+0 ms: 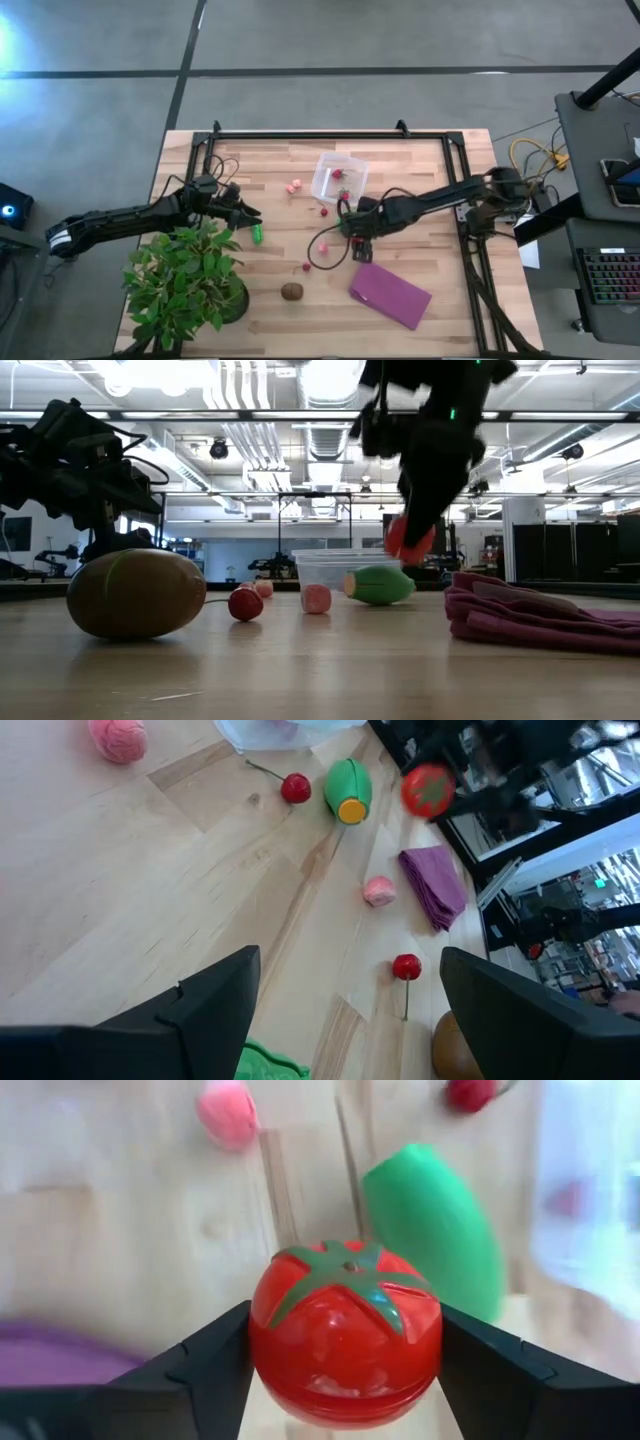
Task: Pick and placing Produce into tupperware
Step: Put the red tomato in the transparent bin
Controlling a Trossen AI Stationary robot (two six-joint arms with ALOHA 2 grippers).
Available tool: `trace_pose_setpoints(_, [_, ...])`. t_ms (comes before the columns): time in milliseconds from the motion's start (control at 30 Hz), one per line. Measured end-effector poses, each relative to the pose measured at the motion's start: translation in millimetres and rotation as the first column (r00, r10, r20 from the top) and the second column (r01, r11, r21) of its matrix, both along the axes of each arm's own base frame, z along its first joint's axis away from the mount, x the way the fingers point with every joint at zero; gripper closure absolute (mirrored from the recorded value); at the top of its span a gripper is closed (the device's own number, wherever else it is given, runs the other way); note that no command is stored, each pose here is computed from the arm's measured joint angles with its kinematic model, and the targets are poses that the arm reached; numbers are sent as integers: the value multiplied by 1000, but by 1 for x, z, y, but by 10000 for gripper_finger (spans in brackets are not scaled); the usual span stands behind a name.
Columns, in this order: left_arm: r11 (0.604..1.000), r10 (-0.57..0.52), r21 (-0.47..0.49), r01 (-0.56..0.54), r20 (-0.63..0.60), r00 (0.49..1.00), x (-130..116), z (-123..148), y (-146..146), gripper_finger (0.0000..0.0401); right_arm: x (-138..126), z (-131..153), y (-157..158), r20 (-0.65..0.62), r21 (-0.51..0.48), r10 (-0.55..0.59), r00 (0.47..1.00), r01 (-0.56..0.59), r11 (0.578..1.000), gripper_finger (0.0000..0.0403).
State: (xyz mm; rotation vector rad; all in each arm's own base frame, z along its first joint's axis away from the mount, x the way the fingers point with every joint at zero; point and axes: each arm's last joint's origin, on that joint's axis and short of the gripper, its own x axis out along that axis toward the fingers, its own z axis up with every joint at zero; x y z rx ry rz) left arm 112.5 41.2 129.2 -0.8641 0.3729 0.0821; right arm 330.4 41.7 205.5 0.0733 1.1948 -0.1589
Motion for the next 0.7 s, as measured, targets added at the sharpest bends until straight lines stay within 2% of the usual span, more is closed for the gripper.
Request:
trace_pose_setpoints(100, [1000,0,0,0,0,1000,0,0,0,106,-11,33,-5,60,-37,-59,996,61,997,142])
trace_pose_setpoints(167, [1000,0,0,0,0,1000,0,0,0,106,-18,54,-15,138,-95,-157,978,171,981,140])
trace_pose_setpoints(233, [1000,0,0,0,1,1000,0,0,0,106,-23,74,-34,253,-135,-286,924,326,936,137])
trace_pose_setpoints(333, [1000,0,0,0,0,1000,0,0,0,106,-24,85,-73,331,-84,-426,842,475,876,135])
trace_pose_setpoints(467, [1000,0,0,0,0,1000,0,0,0,106,-22,70,-127,302,9,-537,788,561,828,134])
trace_pose_setpoints(567, [1000,0,0,0,-1,1000,0,0,0,106,-21,53,-155,230,50,-547,805,551,833,134])
trace_pose_setpoints(700, [1000,0,0,0,-1,1000,0,0,0,106,-13,27,-169,125,83,-508,852,501,861,134])
